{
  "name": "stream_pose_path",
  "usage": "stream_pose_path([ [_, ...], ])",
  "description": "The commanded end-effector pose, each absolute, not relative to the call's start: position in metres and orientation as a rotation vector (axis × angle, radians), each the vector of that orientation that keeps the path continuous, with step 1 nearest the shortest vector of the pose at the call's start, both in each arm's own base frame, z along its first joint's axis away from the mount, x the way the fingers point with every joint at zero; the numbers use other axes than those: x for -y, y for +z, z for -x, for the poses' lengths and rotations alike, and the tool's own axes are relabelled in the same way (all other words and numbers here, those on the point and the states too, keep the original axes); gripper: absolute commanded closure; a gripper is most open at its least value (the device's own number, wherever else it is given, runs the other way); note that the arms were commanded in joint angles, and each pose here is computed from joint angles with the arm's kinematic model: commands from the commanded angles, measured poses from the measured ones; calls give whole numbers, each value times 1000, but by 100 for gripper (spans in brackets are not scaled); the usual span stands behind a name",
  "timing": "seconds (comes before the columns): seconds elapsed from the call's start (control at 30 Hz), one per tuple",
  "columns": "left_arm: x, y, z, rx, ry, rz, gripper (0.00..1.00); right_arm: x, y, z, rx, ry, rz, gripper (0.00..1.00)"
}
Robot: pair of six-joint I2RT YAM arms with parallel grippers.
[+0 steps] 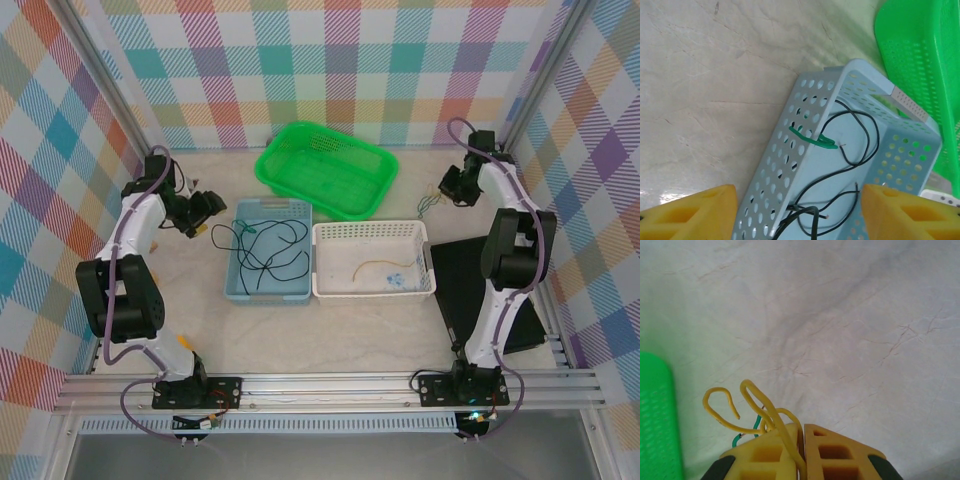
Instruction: Untangle the cables
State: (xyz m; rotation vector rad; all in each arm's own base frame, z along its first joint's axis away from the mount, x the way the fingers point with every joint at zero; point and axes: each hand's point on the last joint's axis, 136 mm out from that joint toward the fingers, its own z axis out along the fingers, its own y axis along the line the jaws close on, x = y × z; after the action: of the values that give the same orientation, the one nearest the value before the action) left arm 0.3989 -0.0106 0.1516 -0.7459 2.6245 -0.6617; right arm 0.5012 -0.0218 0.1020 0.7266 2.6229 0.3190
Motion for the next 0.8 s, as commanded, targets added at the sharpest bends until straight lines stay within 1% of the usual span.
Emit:
stream_pose_path([
  [0.0, 16, 141, -401, -2619, -753, 807, 35, 33, 104, -511, -2592, 306, -786, 100],
  [0.07, 25, 135, -407, -2602, -846, 825, 36, 33, 100, -513, -2595, 317, -791, 100],
  [0.1, 31, 132, -409, -2595, -905, 836, 39, 34, 98, -514, -2598, 321, -796, 100],
  [0.17, 38, 124, -411, -2601, -954, 856, 41, 35, 94, -515, -2603, 330, -807, 100],
  [0.43, 53, 115, -419, -2626, -962, 845, 42, 37, 81, -514, -2629, 351, -799, 99],
  [0.53, 59, 114, -424, -2612, -1009, 840, 43, 36, 80, -513, -2631, 360, -793, 99],
  [0.77, 62, 107, -423, -2649, -987, 833, 53, 38, 75, -513, -2634, 370, -799, 99],
])
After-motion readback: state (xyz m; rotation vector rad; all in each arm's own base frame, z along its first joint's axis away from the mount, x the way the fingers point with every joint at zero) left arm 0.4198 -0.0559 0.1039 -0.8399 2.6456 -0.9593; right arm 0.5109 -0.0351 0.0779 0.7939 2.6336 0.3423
